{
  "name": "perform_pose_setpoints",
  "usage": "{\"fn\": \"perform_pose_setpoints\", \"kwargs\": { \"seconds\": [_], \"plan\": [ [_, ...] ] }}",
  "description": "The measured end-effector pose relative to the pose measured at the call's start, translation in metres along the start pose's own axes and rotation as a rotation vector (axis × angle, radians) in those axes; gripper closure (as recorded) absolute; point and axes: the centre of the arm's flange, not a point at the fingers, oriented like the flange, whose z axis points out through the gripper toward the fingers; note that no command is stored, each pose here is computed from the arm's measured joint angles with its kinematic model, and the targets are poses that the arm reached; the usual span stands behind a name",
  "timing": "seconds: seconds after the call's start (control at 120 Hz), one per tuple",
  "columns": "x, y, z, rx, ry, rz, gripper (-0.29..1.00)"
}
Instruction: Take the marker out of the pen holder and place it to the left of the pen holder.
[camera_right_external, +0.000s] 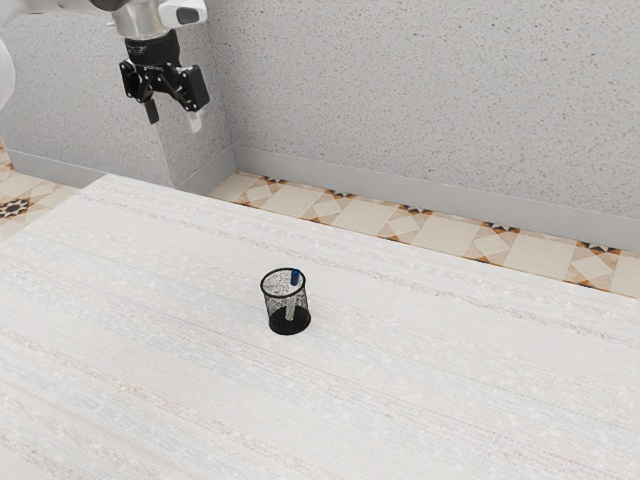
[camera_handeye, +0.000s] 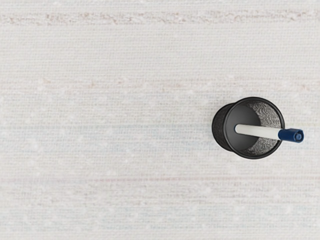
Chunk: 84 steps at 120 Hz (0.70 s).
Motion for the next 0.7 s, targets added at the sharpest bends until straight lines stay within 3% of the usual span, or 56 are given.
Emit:
{"fn": "perform_pose_setpoints", "kwargs": {
  "seconds": [0.225, 0.35, 0.517, 0.7],
  "plan": [
    [0.004, 0.002, 0.002, -0.002, 0.007, 0.011, 0.00],
    [0.038, 0.054, 0.024, -0.015, 0.091, 0.068, 0.00],
    [0.097, 0.121, 0.106, 0.073, 0.185, 0.059, 0.00],
    [0.122, 0.177, 0.152, 0.082, 0.281, -0.042, 0.00]
  ]
}}
